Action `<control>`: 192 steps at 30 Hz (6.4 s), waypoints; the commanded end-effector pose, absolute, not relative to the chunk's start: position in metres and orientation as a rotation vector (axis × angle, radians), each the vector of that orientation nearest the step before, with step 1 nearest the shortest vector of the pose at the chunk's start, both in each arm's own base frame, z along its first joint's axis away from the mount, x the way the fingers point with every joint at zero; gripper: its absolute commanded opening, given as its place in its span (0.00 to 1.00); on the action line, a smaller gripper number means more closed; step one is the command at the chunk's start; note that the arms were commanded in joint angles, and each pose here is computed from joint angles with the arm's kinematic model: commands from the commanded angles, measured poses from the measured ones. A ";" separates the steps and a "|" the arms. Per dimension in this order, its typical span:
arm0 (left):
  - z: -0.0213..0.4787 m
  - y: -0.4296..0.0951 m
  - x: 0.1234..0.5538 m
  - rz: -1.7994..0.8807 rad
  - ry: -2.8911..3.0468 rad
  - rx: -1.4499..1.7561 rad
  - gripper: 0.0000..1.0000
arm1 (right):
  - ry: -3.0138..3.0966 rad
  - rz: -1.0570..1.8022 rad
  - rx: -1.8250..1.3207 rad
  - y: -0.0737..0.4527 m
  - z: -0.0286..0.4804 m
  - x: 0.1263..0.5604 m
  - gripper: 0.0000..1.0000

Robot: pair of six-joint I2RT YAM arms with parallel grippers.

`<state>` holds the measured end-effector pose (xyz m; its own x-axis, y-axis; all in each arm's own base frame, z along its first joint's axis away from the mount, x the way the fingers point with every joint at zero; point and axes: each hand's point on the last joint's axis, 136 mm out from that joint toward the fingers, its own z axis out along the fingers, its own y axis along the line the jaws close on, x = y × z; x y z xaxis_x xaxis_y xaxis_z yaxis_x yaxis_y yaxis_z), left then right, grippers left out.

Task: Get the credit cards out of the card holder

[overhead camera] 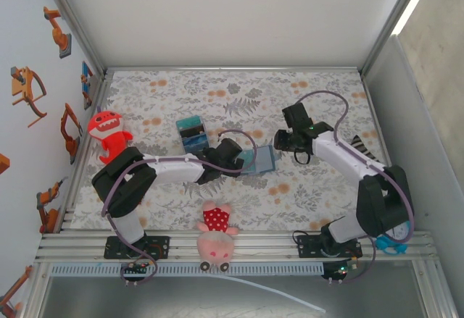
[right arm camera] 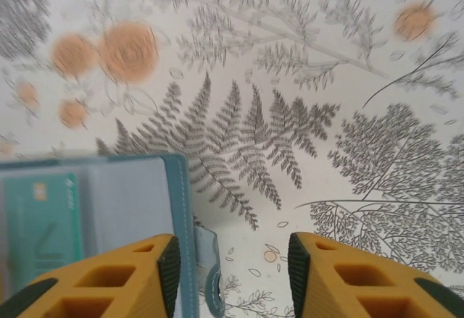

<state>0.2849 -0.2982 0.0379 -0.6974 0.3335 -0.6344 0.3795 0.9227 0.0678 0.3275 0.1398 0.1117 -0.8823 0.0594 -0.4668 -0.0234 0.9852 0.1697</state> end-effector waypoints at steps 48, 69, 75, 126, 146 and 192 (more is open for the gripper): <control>0.031 -0.290 0.283 -0.128 2.508 0.307 0.97 | 2.738 0.983 0.018 0.245 0.045 0.289 0.19; 0.023 -0.288 0.277 -0.071 2.542 0.341 0.97 | 2.743 1.073 0.034 0.254 0.032 0.287 0.17; 0.017 -0.285 0.275 -0.009 2.571 0.365 0.97 | 2.723 1.118 0.033 0.259 0.035 0.288 0.09; 0.051 -0.286 0.298 0.069 2.445 0.439 0.97 | 2.712 0.940 0.030 0.225 0.046 0.301 0.00; 0.045 -0.309 0.308 -0.041 2.467 0.458 0.97 | 2.716 0.954 0.037 0.227 0.046 0.301 0.00; 0.017 -0.296 0.296 0.030 2.550 0.502 0.97 | 2.653 1.232 0.131 0.240 0.031 0.301 0.13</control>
